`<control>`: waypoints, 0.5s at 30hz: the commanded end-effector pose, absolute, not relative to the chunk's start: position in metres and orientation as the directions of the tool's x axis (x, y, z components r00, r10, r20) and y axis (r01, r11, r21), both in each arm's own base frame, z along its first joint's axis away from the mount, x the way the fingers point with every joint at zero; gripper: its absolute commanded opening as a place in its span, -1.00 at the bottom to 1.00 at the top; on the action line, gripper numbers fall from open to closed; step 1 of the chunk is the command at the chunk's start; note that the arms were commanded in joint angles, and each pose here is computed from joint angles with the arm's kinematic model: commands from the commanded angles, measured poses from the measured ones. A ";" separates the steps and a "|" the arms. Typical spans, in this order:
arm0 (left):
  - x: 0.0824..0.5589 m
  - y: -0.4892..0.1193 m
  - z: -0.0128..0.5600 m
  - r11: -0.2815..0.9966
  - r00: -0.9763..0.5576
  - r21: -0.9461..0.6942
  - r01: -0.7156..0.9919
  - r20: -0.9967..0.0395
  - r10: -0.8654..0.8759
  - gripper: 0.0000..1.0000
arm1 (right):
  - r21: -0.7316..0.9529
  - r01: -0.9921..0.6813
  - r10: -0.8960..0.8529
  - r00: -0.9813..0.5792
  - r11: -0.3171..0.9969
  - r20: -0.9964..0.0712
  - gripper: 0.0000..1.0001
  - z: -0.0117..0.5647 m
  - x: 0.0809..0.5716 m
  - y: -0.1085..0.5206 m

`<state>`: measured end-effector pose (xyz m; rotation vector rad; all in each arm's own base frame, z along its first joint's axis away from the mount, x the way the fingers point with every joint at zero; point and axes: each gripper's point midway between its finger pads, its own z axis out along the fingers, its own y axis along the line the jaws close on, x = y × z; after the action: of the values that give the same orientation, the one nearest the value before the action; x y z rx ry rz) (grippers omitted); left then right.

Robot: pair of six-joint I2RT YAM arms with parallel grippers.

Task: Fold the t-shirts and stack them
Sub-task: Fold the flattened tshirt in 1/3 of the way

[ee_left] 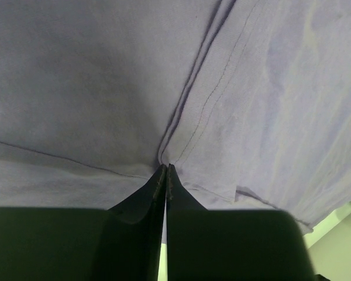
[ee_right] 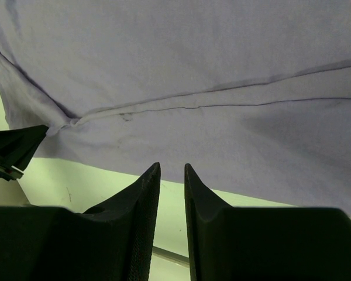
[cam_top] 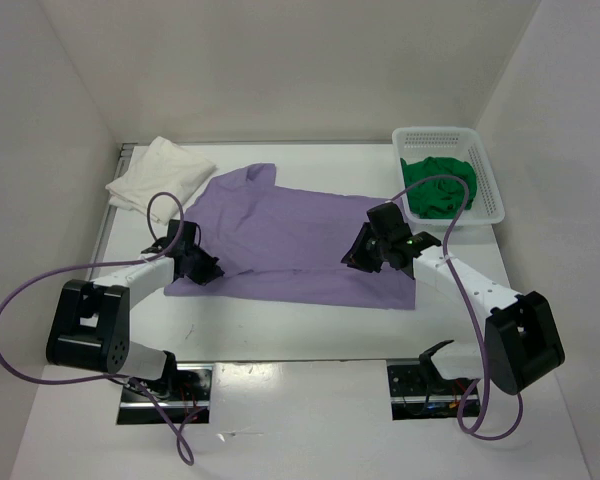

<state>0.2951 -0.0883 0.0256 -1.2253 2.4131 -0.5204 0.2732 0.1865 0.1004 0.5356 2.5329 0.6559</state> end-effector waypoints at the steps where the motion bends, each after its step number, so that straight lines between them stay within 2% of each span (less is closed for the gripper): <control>1: 0.305 -0.095 0.032 0.545 -0.551 -0.513 -0.663 -0.158 -0.819 -0.97 | 0.551 0.197 0.455 -0.804 0.811 -0.383 -0.43 0.113 0.277 0.190; 9: 0.324 -0.102 0.048 0.572 -0.560 -0.526 -0.629 -0.205 -0.803 -1.00 | 0.551 0.196 0.459 -0.797 0.811 -0.393 -0.40 0.117 0.279 0.189; 15: 0.361 -0.116 0.072 0.575 -0.561 -0.585 -0.571 -0.232 -0.794 -1.00 | 0.551 0.203 0.467 -0.792 0.809 -0.393 -0.40 0.117 0.280 0.186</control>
<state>0.3343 -0.1083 0.0541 -1.1387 2.3855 -0.5810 0.2733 0.1862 0.1022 0.5287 2.5269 0.6576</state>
